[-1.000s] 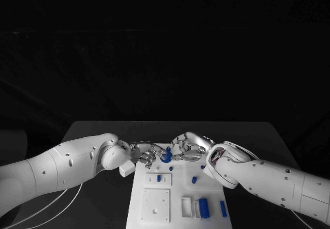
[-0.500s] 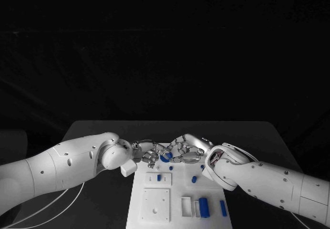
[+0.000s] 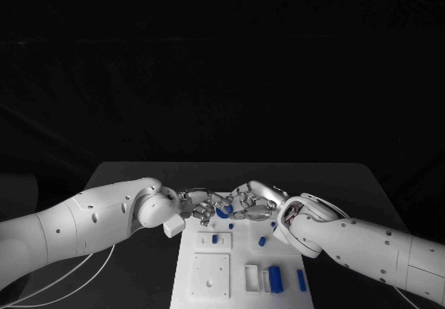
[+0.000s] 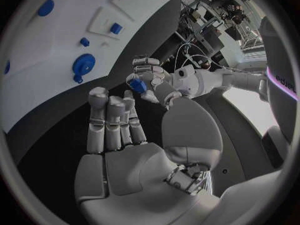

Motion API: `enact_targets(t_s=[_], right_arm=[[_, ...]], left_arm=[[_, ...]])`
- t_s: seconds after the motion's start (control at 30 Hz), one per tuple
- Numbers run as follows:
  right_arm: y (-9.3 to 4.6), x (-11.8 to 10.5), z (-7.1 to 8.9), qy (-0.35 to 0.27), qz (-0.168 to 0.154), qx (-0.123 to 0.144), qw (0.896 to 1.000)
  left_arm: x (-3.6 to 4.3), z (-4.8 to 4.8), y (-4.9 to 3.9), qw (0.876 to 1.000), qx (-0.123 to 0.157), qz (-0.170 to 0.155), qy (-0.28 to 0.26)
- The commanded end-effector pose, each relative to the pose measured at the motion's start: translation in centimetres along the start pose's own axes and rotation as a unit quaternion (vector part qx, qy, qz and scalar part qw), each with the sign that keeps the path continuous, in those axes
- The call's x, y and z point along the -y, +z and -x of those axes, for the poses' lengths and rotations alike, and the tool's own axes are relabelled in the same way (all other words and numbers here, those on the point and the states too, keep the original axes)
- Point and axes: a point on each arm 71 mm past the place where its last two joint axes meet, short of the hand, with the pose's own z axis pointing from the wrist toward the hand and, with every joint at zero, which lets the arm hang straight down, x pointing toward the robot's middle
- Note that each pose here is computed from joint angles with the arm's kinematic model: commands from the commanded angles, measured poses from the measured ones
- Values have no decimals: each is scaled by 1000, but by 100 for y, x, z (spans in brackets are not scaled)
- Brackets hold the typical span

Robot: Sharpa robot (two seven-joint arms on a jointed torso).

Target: Assemble the parts on the task board

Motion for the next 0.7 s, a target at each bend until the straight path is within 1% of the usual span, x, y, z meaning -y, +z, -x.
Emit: enact_targets(t_s=[0.03, 0.23, 0.7], right_arm=[[1, -23, -27, 7, 10, -11, 1000], [3, -22, -30, 7, 10, -13, 1000], [-2, -21, -31, 7, 13, -16, 1000]], left_arm=[[35, -49, 9, 1000, -16, -10, 7], [50, -87, 21, 1000, -21, -11, 9], [60, -98, 30, 1000, -23, -13, 10]])
